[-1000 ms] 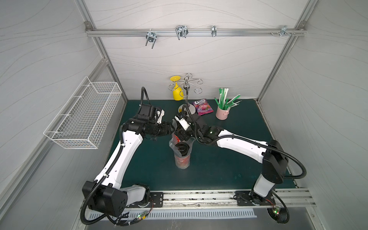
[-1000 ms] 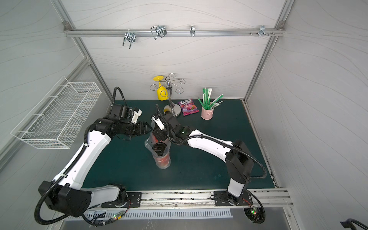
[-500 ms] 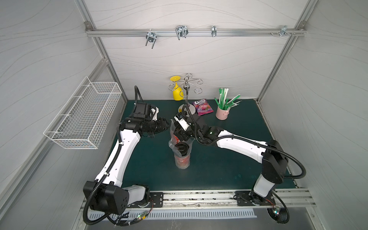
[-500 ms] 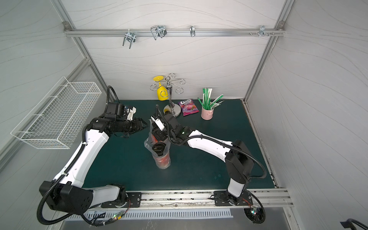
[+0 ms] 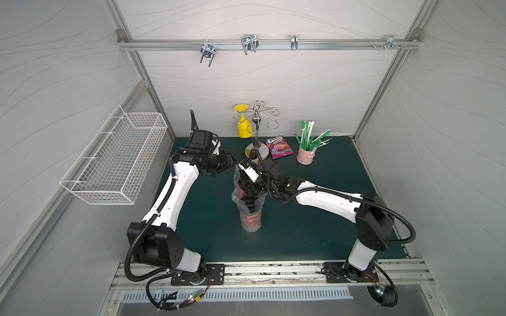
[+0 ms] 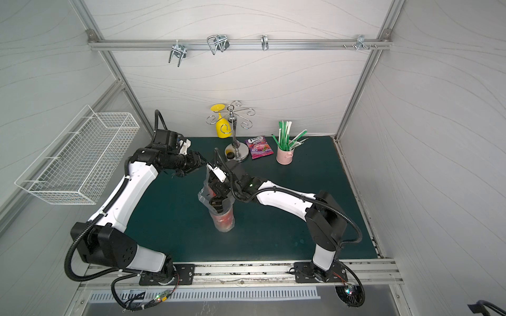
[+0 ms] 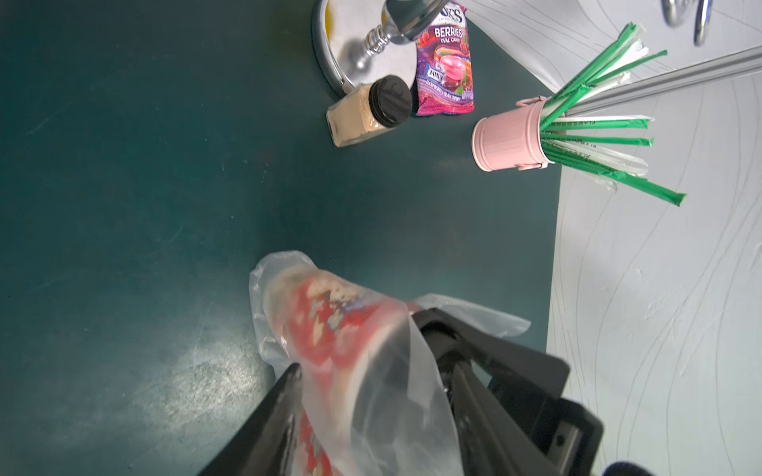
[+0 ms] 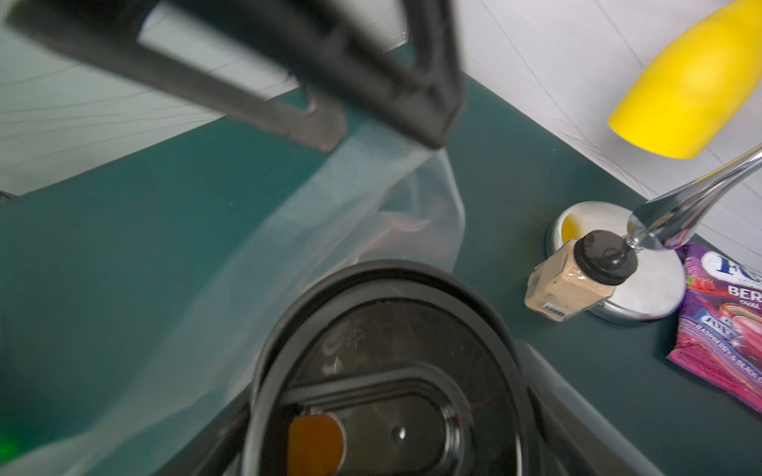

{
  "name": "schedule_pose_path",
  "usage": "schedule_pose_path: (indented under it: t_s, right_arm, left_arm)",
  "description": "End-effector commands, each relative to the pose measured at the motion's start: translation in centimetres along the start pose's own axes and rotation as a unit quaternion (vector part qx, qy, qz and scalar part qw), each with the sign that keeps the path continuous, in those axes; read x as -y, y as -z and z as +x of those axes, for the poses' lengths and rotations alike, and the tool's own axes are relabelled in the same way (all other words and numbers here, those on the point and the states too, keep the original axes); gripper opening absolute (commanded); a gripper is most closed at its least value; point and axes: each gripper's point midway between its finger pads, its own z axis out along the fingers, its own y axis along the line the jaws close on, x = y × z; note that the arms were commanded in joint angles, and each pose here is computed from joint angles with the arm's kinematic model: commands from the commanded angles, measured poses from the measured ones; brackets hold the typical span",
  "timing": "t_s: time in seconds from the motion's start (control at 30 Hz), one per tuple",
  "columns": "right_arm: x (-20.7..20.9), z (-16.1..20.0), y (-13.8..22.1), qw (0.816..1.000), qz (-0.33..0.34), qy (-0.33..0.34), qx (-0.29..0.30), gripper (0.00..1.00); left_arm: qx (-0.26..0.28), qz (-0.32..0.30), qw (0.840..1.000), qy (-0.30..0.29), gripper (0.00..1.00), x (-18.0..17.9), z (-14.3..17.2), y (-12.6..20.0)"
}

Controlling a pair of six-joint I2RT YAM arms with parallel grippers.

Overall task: Pack milk tea into plastic carrier bags
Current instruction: Place the milk tea cup in the plastic carrier bag.

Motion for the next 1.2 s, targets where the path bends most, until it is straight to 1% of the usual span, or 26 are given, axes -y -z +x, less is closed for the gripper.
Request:
schedule_pose_path:
  t_s: [0.0, 0.1, 0.23, 0.4, 0.57, 0.8, 0.97, 1.17]
  right_arm:
    - [-0.7, -0.4, -0.5, 1.000, -0.014, 0.022, 0.017, 0.84]
    - [-0.8, 0.0, -0.8, 0.999, -0.016, 0.027, 0.015, 0.84]
    - [-0.8, 1.0, -1.9, 0.999, -0.014, 0.031, -0.003, 0.84]
    - [-0.6, 1.4, -2.3, 0.999, -0.009, 0.030, -0.018, 0.85]
    - [-0.4, 0.6, -1.2, 0.999, -0.002, 0.034, -0.016, 0.86]
    - [-0.9, -0.8, 1.1, 0.999, -0.009, 0.038, -0.009, 0.91]
    - [-0.8, -0.9, 1.7, 0.999, -0.006, 0.038, -0.013, 0.95]
    - [-0.7, -0.9, 1.7, 0.999, -0.003, 0.034, -0.020, 0.99]
  left_arm:
    - [0.010, 0.008, 1.000, -0.012, 0.56, 1.2, -1.3, 0.5]
    - [0.006, 0.007, 1.000, -0.013, 0.46, 1.2, -1.5, 0.1]
    - [0.006, 0.010, 1.000, -0.017, 0.37, 1.3, -1.5, 0.2]
    - [0.003, 0.017, 1.000, -0.020, 0.15, 1.8, -1.7, 0.2]
    - [0.004, 0.029, 0.999, -0.025, 0.00, 2.4, -1.8, 0.5]
    - [0.007, 0.048, 0.998, -0.033, 0.00, 3.5, -2.1, 1.2]
    - [0.007, 0.060, 0.997, -0.038, 0.00, 3.9, -2.0, 1.4]
    - [0.000, 0.060, 0.997, -0.039, 0.00, 3.6, -1.6, 1.0]
